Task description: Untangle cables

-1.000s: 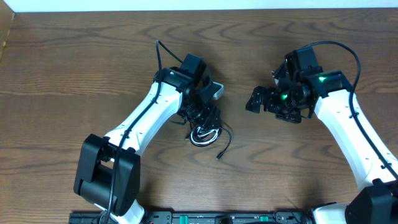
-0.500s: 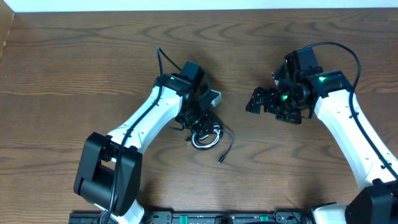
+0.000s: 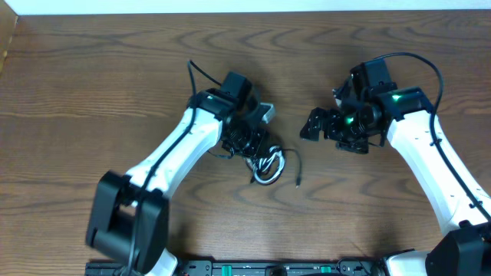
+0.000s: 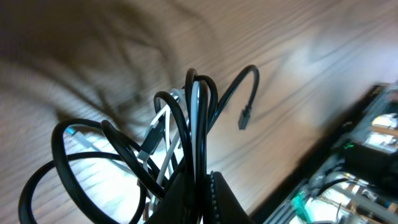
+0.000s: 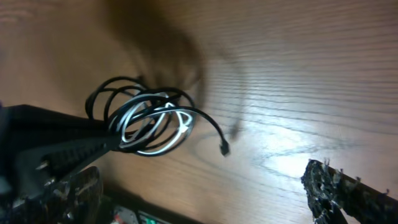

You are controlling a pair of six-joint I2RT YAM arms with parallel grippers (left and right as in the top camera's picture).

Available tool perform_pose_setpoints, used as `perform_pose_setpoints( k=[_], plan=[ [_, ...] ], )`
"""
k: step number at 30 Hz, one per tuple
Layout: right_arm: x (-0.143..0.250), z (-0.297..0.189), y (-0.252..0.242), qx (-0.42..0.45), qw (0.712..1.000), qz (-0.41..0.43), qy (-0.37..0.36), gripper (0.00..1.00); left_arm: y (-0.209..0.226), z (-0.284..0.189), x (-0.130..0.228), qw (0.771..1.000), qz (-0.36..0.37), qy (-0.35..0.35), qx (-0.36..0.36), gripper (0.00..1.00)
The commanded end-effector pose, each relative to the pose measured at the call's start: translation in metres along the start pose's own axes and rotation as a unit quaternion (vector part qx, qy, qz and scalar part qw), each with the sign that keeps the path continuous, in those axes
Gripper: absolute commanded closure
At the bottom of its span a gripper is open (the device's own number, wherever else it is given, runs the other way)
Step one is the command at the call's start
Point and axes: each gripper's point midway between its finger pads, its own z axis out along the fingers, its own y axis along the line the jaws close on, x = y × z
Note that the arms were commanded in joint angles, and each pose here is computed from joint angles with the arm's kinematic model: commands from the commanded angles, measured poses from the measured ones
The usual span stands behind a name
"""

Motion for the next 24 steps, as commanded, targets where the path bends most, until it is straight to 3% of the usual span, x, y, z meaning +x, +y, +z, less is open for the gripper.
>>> perform_pose_setpoints(
  k=[1,7,12,13,14,16,20,22,24],
  plan=[
    [0.009,0.001,0.022,-0.033,0.999,-0.027,0.015,0.01,-0.042,-0.049,-0.024,0.995,-0.001,-0.083,0.051,0.93],
    [0.016,0.009,0.043,-0.041,0.997,-0.068,0.014,0.01,-0.067,-0.087,-0.030,0.987,0.014,-0.148,0.064,0.93],
    [0.012,0.012,0.058,-0.056,0.995,-0.082,-0.002,0.01,-0.076,-0.100,-0.026,0.984,0.012,-0.162,0.069,0.93],
    [0.010,0.013,0.061,-0.060,0.995,-0.083,-0.006,0.05,-0.076,-0.100,-0.025,0.984,0.002,-0.161,0.070,0.93],
    [0.010,0.013,0.062,-0.061,0.995,-0.084,-0.008,0.12,-0.076,-0.100,-0.025,0.984,-0.005,-0.161,0.071,0.93],
    [0.008,0.013,0.063,-0.063,0.994,-0.087,-0.012,0.41,-0.076,-0.100,-0.025,0.984,-0.029,-0.158,0.076,0.93],
    [0.007,0.014,0.057,-0.045,0.995,-0.084,-0.016,0.87,-0.079,-0.100,-0.024,0.984,-0.032,-0.154,0.086,0.92],
    [0.007,0.014,0.053,-0.036,0.996,-0.081,-0.016,0.99,-0.073,-0.100,-0.025,0.984,-0.039,-0.159,0.071,0.92],
    [0.007,0.014,0.047,-0.021,0.997,-0.077,-0.017,0.98,-0.057,-0.101,-0.027,0.983,-0.071,-0.167,0.035,0.92]
  ],
)
